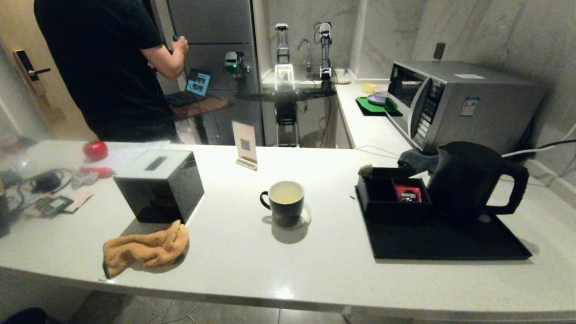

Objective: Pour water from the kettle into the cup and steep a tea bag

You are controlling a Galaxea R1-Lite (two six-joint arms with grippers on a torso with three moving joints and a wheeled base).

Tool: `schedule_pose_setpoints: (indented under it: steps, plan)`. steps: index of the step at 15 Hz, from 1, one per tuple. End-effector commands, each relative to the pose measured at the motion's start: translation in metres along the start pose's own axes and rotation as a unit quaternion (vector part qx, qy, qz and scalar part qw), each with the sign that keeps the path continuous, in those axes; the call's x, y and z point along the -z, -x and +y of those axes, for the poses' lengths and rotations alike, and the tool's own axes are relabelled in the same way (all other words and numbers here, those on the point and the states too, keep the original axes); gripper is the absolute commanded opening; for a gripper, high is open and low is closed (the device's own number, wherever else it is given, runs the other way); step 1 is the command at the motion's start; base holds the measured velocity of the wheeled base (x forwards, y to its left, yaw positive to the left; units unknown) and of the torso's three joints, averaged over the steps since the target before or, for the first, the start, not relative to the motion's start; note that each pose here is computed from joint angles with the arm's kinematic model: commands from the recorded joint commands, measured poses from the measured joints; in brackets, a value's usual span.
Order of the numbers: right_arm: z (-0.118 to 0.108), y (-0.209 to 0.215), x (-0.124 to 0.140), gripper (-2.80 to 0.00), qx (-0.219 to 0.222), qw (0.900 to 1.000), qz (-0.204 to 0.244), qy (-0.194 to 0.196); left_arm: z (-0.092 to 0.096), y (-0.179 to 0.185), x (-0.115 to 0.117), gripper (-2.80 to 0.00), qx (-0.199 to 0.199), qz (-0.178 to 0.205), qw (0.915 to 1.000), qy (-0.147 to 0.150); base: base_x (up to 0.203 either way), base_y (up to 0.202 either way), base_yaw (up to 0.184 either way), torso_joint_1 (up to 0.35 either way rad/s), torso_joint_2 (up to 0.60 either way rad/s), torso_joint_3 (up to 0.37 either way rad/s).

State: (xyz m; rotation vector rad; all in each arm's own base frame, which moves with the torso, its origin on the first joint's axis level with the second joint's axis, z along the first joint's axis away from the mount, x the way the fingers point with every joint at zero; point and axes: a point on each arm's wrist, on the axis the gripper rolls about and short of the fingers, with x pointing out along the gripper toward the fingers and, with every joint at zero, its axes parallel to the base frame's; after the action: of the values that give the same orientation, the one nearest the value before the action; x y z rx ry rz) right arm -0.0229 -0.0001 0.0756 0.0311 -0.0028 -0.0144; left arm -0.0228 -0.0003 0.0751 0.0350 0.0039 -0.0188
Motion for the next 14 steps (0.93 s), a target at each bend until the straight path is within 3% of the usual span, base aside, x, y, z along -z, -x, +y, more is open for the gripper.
schedule_pose_setpoints:
  steps: [1,10,11,14]
  plan:
    - [0.000,0.000,0.000,-2.80,0.000,1.000,0.001,0.000,0.000,0.000,0.000,-2.80,0.000,0.000,1.0000,0.000,0.000,0.000,0.000,0.000,0.00,0.000]
    - [0.000,0.001,-0.006,-2.80,-0.002,1.000,-0.015,0.002,0.000,0.000,0.000,-2.80,0.001,0.000,1.0000,0.000,0.000,0.000,0.000,0.000,0.00,0.000]
    - [0.001,0.004,-0.016,-2.80,-0.013,1.000,-0.024,0.000,0.000,0.000,0.000,-2.80,0.000,0.000,1.0000,0.000,0.000,0.000,0.000,0.000,0.00,0.000]
    - [0.004,0.002,-0.039,-2.80,-0.061,0.998,0.002,-0.003,0.000,0.000,0.000,-2.80,0.000,0.000,1.0000,0.000,0.000,0.000,0.000,0.000,0.00,0.000]
